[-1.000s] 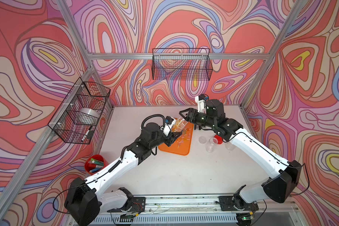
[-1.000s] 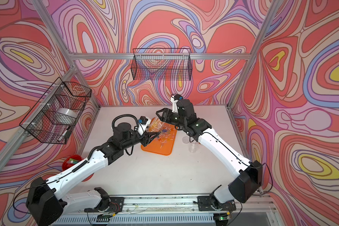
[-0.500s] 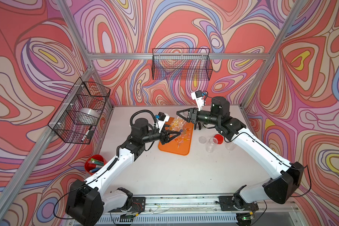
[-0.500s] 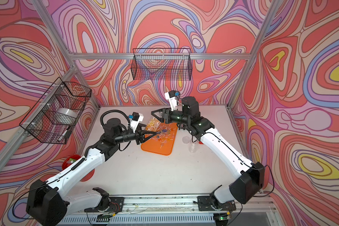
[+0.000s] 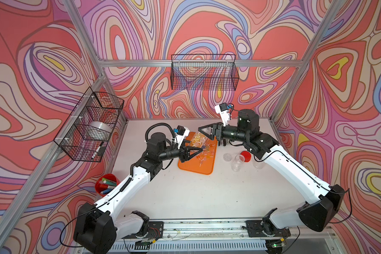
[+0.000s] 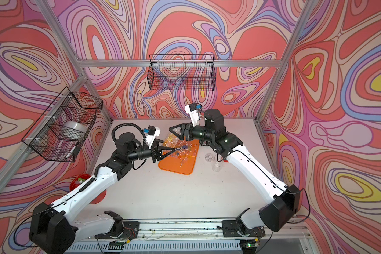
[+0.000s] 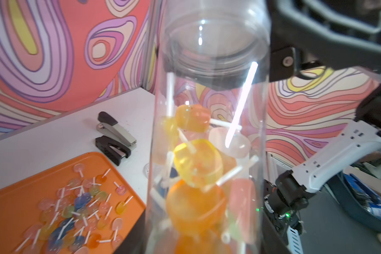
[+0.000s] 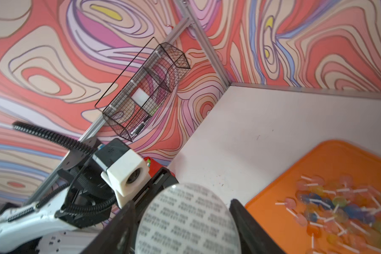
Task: Pour the candies out of the jar
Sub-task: Unscrew the lid from the jar.
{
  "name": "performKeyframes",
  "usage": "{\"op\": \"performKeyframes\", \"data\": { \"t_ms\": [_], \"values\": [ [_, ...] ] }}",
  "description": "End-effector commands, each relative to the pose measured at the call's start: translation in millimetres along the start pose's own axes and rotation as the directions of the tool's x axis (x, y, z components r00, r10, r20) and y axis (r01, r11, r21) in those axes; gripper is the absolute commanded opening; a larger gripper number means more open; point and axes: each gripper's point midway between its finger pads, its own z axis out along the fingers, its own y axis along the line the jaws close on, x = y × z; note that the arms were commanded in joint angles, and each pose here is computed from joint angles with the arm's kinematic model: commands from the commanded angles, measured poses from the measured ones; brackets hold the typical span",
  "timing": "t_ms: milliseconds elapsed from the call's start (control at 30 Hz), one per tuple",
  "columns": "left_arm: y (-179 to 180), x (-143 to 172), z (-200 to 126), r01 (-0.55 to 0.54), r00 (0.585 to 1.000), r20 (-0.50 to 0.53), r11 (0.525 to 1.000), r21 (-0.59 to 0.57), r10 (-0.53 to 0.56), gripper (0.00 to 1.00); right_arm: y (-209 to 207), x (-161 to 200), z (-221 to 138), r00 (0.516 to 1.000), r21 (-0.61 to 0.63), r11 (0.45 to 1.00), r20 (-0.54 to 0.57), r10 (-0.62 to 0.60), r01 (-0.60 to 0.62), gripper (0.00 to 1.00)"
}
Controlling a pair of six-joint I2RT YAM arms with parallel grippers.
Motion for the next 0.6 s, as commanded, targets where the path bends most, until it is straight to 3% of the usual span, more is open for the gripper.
{"op": "performKeyframes", "data": {
  "t_ms": [0, 233, 433, 567],
  "values": [
    [7.9, -22.6, -6.6, -0.072, 0.996, 0.049, 0.989, -0.127, 0.079, 0.00, -23.6, -11.6, -6.8, 0.996, 0.173, 0.982, 0.056, 0.072, -0.081, 0.81],
    [11.5, -4.0, 7.2, -0.194, 0.981, -0.053, 0.945, -0.263, 0.187, 0.00, -36.2, -7.1, 6.9, 0.985, 0.197, 0.966, 0.062, 0.159, -0.168, 0.81],
    [12.5, -5.7, 11.8, -0.210, 0.978, -0.048, 0.931, -0.298, 0.205, 0.00, -50.3, 1.5, 6.5, 0.983, 0.283, 0.942, 0.069, 0.169, -0.182, 0.80],
    [12.8, -6.8, 13.3, -0.217, 0.976, -0.049, 0.926, -0.308, 0.212, 0.00, -52.9, 6.7, 6.3, 0.981, 0.292, 0.937, 0.067, 0.182, -0.193, 0.71]
  ]
}}
